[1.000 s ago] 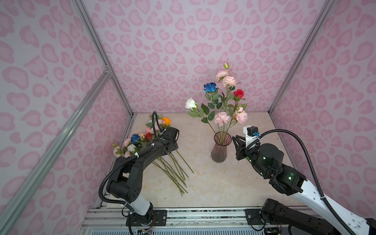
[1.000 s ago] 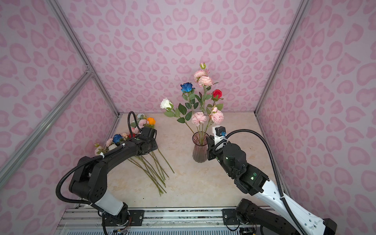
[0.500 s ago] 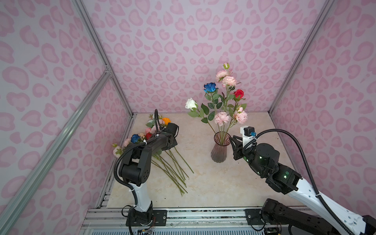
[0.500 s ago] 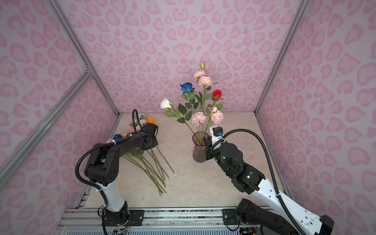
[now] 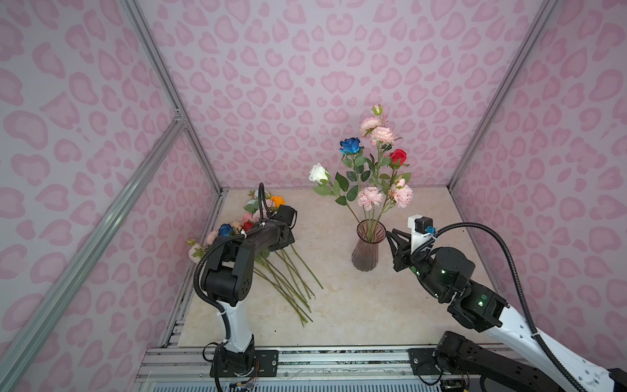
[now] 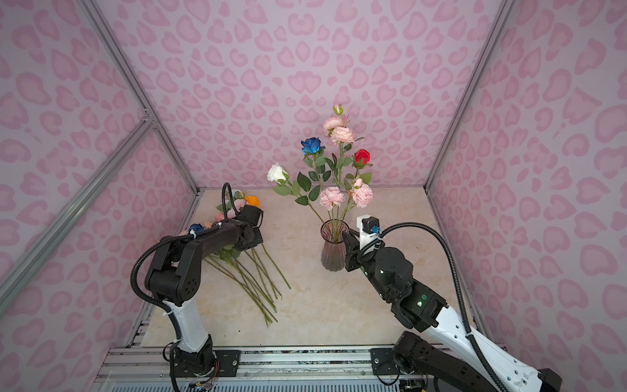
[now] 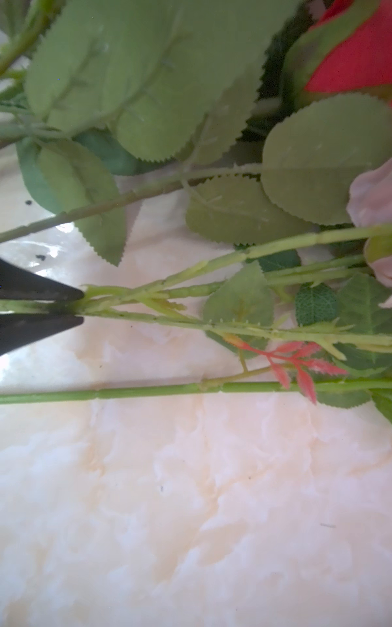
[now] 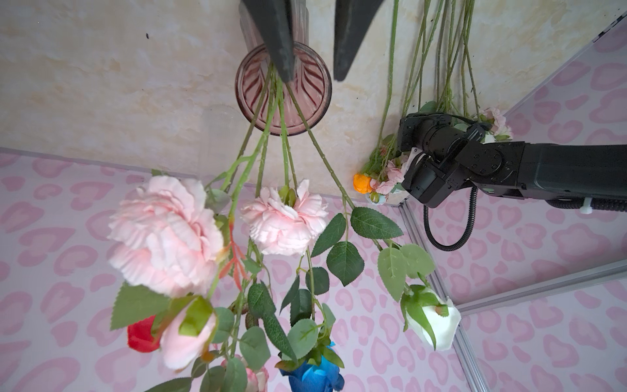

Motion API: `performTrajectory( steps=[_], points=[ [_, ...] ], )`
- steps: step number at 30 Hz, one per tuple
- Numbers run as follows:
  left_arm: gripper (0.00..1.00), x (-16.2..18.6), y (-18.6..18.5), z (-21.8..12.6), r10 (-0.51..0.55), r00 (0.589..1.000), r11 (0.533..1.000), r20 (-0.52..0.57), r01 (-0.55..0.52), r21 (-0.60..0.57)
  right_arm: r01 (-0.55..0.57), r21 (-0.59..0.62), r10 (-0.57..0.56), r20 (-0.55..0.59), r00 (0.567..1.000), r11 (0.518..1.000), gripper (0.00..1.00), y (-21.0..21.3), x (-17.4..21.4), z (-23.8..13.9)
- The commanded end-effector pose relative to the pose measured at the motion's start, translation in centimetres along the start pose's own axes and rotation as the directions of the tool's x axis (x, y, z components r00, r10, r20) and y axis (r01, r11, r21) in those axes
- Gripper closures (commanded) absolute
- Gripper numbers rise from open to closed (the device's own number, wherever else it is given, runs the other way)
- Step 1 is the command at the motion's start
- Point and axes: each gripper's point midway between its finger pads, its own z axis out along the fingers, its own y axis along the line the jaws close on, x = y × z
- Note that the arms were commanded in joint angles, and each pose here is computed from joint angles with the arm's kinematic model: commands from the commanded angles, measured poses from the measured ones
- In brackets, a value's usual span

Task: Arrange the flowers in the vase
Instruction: 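Open the right gripper at the vase while the left gripper grasps a pink stem, then lift the pink flower stem with the left gripper toward the right gripper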

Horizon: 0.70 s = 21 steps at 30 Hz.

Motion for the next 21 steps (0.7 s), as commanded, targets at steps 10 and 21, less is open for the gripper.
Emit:
performTrajectory(
  steps=[10,21],
  points=[
    [0.96,-3.2,-1.0,-5.3,-0.025,0.992,0.995,0.127,0.013,0.097,-0.048,-0.014,0.049,0.051,0.997,0.999,0.75,-0.5,-0.2,-1.4],
    [0.96,-3.5,-3.7,-9.8,-0.026,0.979,0.968,0.2,-0.025,0.249,-0.066,-0.039,0.068,0.068,0.995,0.997,0.76,0.2,-0.5,-2.0]
  ],
)
